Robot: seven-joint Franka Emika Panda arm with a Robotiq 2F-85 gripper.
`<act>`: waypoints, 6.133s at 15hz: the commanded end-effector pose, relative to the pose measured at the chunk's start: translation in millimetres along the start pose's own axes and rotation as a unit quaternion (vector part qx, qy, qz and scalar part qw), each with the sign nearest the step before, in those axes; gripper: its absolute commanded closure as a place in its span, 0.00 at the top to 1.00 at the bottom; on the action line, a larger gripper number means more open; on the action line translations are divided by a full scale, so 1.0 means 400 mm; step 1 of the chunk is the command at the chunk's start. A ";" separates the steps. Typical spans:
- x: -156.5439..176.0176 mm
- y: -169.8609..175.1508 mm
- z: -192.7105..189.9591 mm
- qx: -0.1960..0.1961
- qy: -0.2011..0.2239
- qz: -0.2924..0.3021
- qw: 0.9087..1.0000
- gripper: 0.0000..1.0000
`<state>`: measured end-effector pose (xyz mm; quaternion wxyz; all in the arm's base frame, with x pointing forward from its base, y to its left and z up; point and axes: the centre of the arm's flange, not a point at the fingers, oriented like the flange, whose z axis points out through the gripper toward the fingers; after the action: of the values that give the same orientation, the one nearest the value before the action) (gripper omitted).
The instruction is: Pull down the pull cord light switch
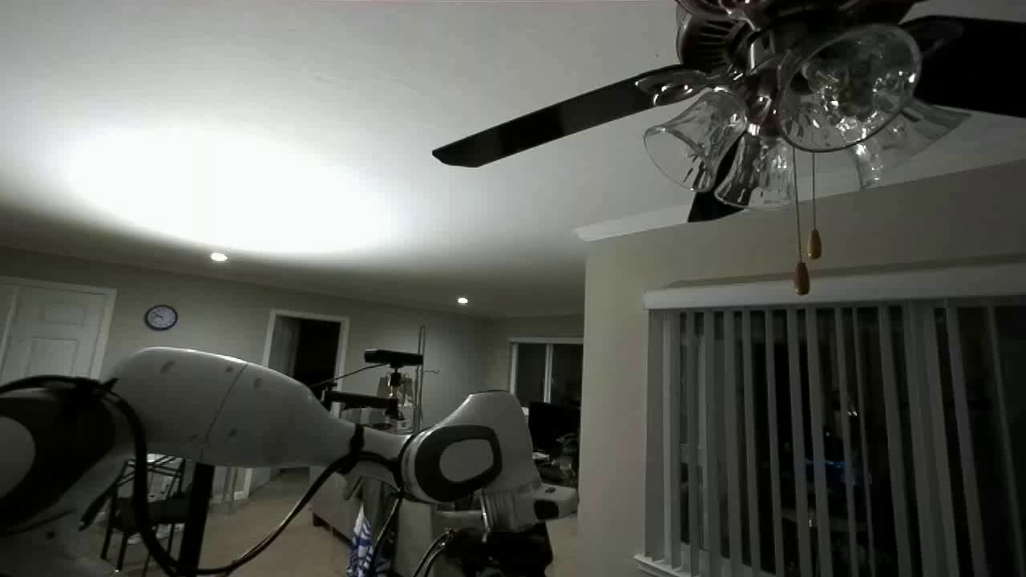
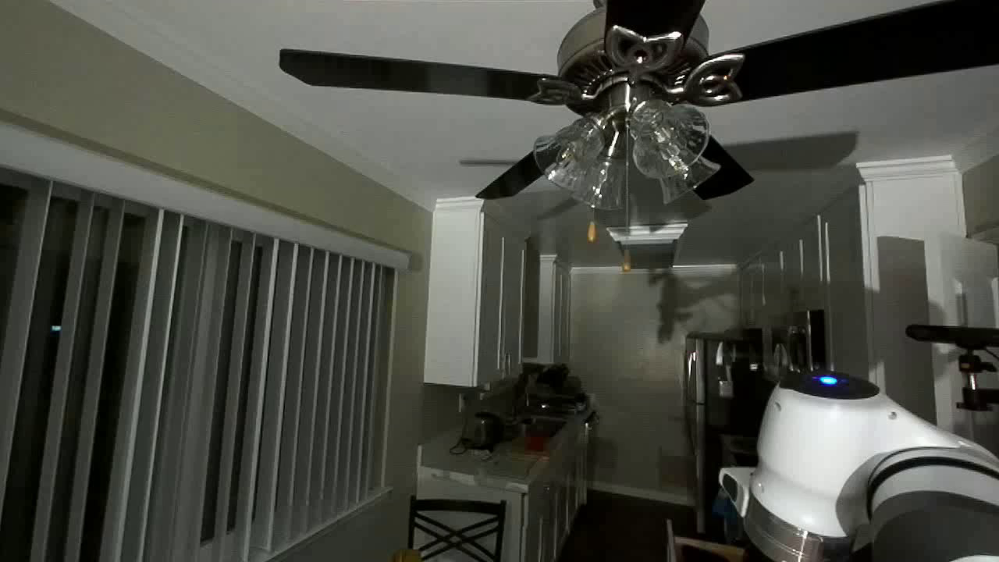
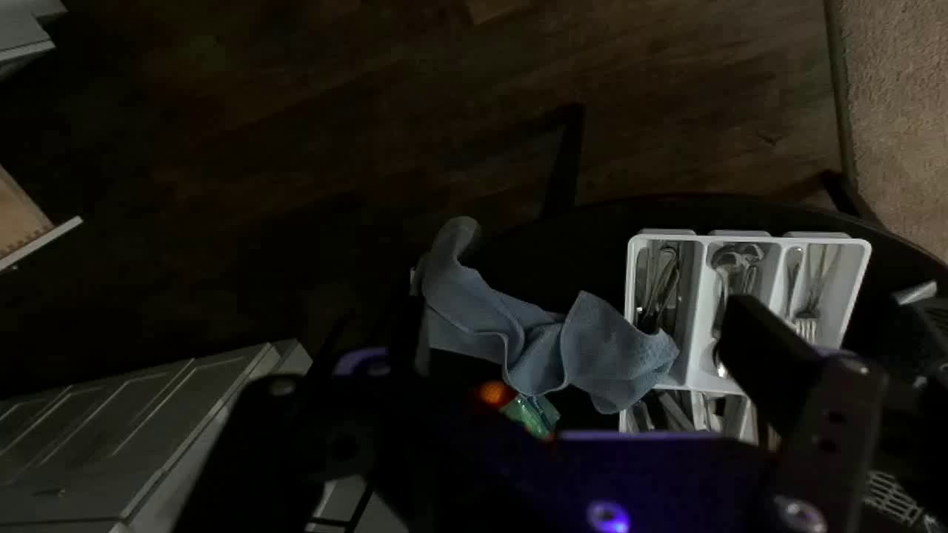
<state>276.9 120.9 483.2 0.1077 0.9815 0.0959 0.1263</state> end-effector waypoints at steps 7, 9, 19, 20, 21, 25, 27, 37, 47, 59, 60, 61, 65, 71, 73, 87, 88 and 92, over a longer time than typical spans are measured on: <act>0.032 -0.001 -0.010 -0.006 0.027 0.005 1.000 1.00; 0.083 0.024 -0.029 -0.024 0.069 0.040 0.997 1.00; 0.293 0.113 -0.199 -0.101 0.335 0.153 0.924 1.00; 0.317 0.130 -0.230 -0.111 0.350 0.172 0.914 1.00; 0.334 0.143 -0.257 -0.116 0.364 0.189 0.905 1.00; 0.402 0.220 -0.371 -0.108 0.384 0.207 0.893 1.00; 0.420 0.244 -0.429 -0.093 0.402 0.213 0.886 1.00; 0.404 0.267 -0.512 -0.098 0.427 0.222 0.871 1.00; 0.464 0.326 -0.639 -0.130 0.503 0.325 0.790 1.00; 0.547 0.360 -0.770 -0.192 0.543 0.404 0.710 1.00; 0.553 0.356 -0.771 -0.192 0.536 0.404 0.716 1.00; 0.538 0.356 -0.758 -0.194 0.546 0.404 0.708 1.00; 0.543 0.345 -0.762 -0.196 0.541 0.406 0.710 1.00; 0.543 0.347 -0.761 -0.196 0.541 0.406 0.710 1.00; 0.543 0.347 -0.761 -0.196 0.541 0.406 0.710 1.00; 0.501 0.336 -0.653 -0.178 0.536 0.360 0.743 1.00; 0.499 0.331 -0.665 -0.177 0.543 0.356 0.740 1.00; 0.500 0.327 -0.699 -0.190 0.564 0.351 0.723 1.00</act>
<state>418.0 94.9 818.5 0.1505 0.6653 -0.2536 0.6858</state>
